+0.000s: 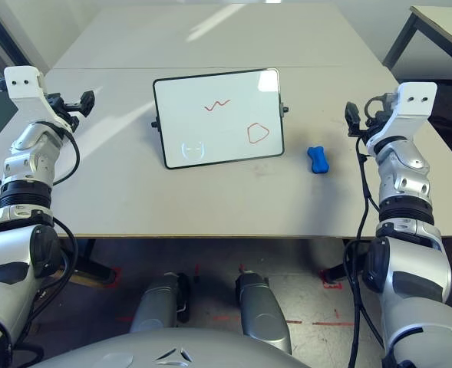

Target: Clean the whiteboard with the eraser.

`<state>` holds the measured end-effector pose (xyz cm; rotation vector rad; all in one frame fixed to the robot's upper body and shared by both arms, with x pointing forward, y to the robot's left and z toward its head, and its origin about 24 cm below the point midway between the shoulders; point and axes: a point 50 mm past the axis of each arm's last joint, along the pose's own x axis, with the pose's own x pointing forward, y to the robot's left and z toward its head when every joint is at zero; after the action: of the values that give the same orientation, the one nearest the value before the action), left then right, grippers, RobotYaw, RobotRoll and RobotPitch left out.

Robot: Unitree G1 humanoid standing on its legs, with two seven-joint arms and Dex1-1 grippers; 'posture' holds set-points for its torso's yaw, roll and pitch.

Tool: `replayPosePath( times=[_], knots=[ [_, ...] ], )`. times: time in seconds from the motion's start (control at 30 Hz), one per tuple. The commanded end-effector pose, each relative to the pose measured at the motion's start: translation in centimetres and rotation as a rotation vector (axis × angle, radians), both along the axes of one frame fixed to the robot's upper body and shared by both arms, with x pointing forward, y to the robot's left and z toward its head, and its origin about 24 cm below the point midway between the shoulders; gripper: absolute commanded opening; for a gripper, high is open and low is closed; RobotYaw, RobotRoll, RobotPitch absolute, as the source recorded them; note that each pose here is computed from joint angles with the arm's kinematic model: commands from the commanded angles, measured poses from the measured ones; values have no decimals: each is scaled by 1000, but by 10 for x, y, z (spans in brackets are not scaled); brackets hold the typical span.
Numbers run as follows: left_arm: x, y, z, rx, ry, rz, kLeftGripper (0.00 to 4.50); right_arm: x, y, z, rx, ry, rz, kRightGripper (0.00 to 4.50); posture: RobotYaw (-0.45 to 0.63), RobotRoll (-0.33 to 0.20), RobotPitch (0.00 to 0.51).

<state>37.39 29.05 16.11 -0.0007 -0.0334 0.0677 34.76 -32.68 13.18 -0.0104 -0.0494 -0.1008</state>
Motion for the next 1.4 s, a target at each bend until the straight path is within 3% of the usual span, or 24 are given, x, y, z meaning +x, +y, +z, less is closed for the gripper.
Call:
replayPosePath(
  times=[0.03,0.27,0.47,0.73,0.93,1.03,1.2,1.4],
  knots=[
    [1,-1,2,13,0,-5,4500,-2,-1,1,12,-9,-10,4490,-149,0,98],
    [-1,-3,3,20,-8,-39,4500,0,1,0,17,-5,-7,4490,-149,0,101],
    [-11,-21,11,61,-42,-257,4500,0,3,-3,19,8,-8,4490,-142,0,104],
    [-48,-59,19,114,-6,-705,4500,-1,2,-4,16,17,-8,4490,-138,0,119],
    [-81,-88,5,126,128,-1046,4500,1,3,-4,-10,47,-2,4490,-143,0,121],
    [-82,-95,-6,150,180,-1096,4500,3,6,-3,-50,94,7,4490,-155,0,121],
    [-78,-105,-14,198,213,-1153,4500,4,9,5,-1,197,3,4490,-176,0,121],
    [-74,-112,-20,230,227,-1188,4500,-9,14,38,-45,510,48,4490,-211,0,120]
  ],
)
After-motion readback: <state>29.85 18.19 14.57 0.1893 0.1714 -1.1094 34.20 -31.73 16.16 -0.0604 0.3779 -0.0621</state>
